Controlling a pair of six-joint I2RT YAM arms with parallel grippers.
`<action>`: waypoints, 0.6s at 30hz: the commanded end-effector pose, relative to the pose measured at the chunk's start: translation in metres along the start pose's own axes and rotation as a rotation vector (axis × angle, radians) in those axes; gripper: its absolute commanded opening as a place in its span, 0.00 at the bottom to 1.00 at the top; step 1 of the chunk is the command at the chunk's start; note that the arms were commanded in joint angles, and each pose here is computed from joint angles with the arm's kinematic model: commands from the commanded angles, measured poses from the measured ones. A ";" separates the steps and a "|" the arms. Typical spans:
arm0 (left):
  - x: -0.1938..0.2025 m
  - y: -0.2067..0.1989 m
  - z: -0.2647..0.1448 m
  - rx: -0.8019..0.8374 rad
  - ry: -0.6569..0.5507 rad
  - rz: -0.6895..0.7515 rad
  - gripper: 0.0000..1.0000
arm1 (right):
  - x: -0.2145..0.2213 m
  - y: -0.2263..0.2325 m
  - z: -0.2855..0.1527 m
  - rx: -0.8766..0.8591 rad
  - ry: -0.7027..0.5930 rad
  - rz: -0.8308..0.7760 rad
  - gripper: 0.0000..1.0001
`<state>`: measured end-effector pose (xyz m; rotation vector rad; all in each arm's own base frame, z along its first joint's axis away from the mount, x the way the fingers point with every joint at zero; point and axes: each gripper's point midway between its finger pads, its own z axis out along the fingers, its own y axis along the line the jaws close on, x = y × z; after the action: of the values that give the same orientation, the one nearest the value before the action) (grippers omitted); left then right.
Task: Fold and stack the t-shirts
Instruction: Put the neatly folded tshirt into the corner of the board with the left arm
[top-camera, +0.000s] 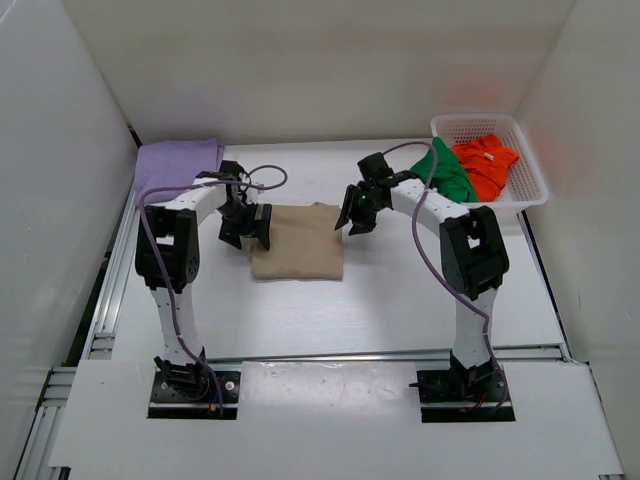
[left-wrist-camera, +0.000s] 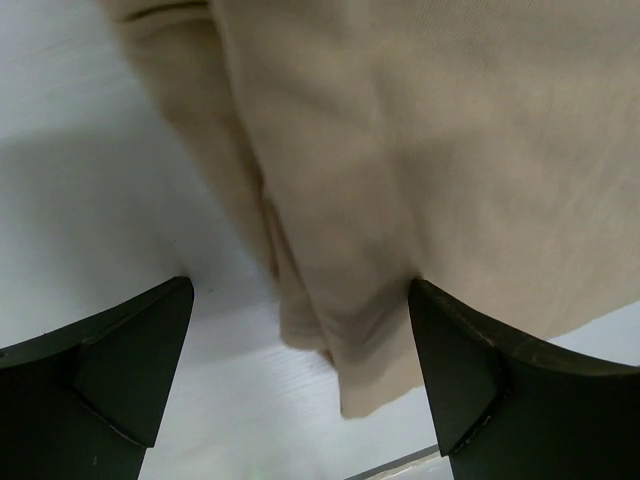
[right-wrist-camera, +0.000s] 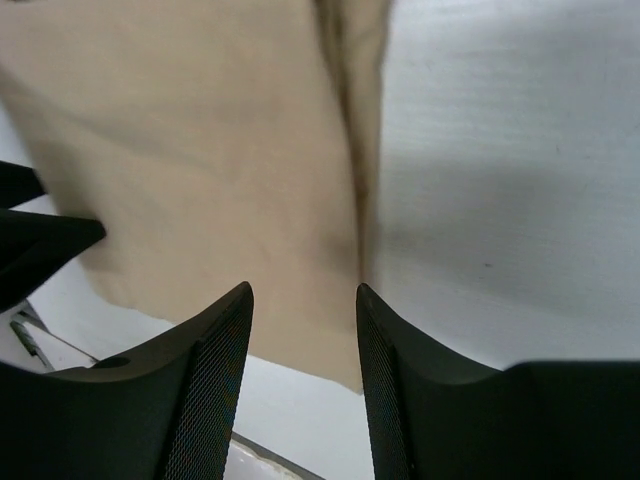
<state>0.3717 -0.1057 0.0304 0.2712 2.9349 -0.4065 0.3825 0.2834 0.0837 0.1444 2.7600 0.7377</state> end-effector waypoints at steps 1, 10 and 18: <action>-0.009 -0.018 0.006 0.106 -0.021 0.011 1.00 | 0.022 -0.012 0.012 0.029 0.073 0.025 0.51; 0.002 -0.030 0.044 0.288 0.083 -0.052 0.72 | 0.042 -0.024 0.029 0.018 0.119 0.094 0.49; -0.025 -0.025 0.036 0.394 0.058 -0.109 0.10 | 0.045 -0.023 0.028 0.008 0.119 0.114 0.49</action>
<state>0.3867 -0.1508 0.0166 0.1435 2.9281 -1.0445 0.3480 0.2796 0.0350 0.2618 2.9001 0.7462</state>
